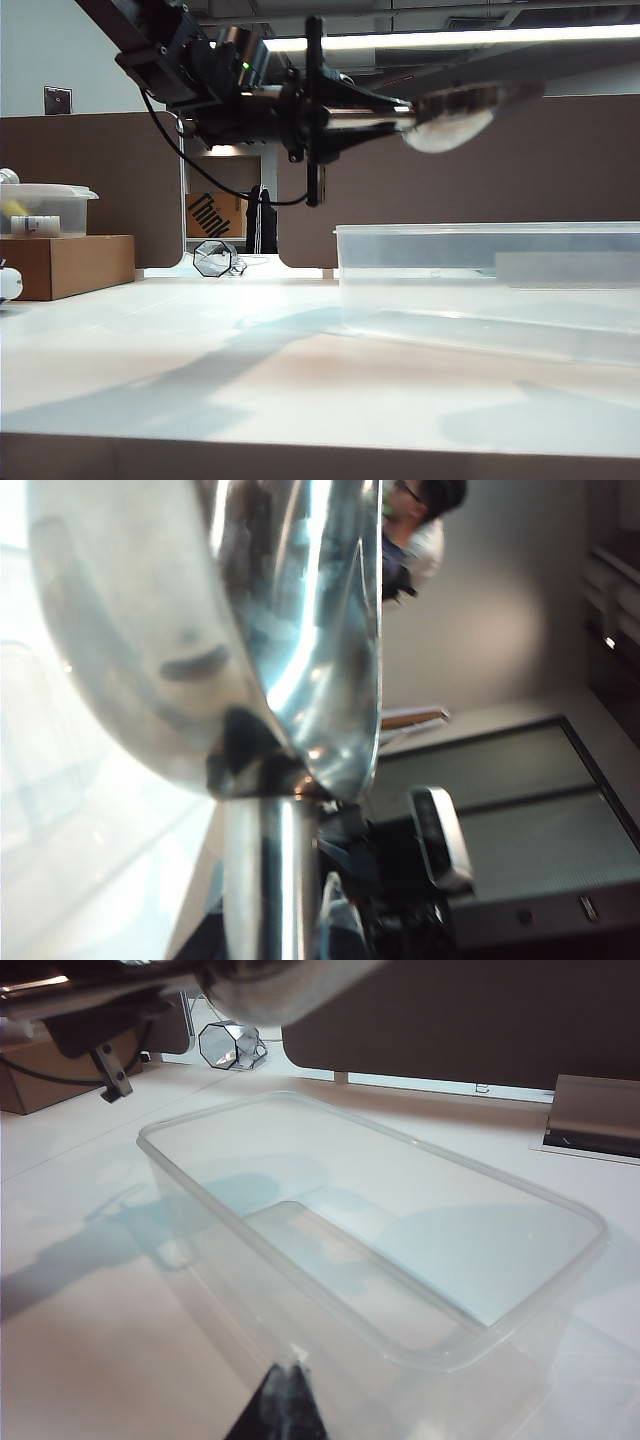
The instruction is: Pick up the metal ice scoop from the table and place it inside the transparent plastic box.
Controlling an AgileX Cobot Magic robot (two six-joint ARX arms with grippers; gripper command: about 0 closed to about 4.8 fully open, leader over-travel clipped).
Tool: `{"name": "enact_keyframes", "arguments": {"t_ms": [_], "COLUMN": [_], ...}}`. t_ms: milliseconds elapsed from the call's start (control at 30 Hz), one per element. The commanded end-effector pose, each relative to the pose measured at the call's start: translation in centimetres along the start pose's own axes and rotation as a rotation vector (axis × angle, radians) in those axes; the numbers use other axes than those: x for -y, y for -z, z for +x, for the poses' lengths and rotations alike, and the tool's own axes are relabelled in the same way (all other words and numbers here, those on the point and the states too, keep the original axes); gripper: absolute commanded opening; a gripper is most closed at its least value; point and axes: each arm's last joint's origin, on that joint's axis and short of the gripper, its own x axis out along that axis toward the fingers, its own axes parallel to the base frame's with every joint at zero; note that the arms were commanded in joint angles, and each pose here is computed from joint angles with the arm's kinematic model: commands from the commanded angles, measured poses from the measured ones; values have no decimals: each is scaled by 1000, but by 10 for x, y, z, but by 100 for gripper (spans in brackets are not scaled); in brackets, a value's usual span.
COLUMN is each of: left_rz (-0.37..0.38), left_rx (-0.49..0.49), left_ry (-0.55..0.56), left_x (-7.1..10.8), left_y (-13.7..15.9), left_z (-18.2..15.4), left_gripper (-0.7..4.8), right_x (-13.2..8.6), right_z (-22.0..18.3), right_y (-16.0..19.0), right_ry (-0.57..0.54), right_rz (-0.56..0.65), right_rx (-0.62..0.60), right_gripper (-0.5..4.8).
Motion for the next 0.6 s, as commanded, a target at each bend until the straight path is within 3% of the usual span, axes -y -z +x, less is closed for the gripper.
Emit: {"name": "enact_keyframes", "arguments": {"t_ms": [33, 234, 601], "left_rz": [26, -6, 22], "left_rx": [50, 91, 89], "left_ry": [-45, -90, -106], "left_x": [2, 5, 9], "left_y": [-2, 0, 5], "left_z": [8, 24, 45], "left_gripper": [-6, -6, -6], "right_x": [0, 0, 0], "right_z": [0, 0, 0], "right_y": [-2, -2, -2], "right_ry": [-2, -2, -2], "right_rz": [-3, -3, -4], "right_rx": [17, 17, 17], "right_gripper": [-1, -1, -1]}}
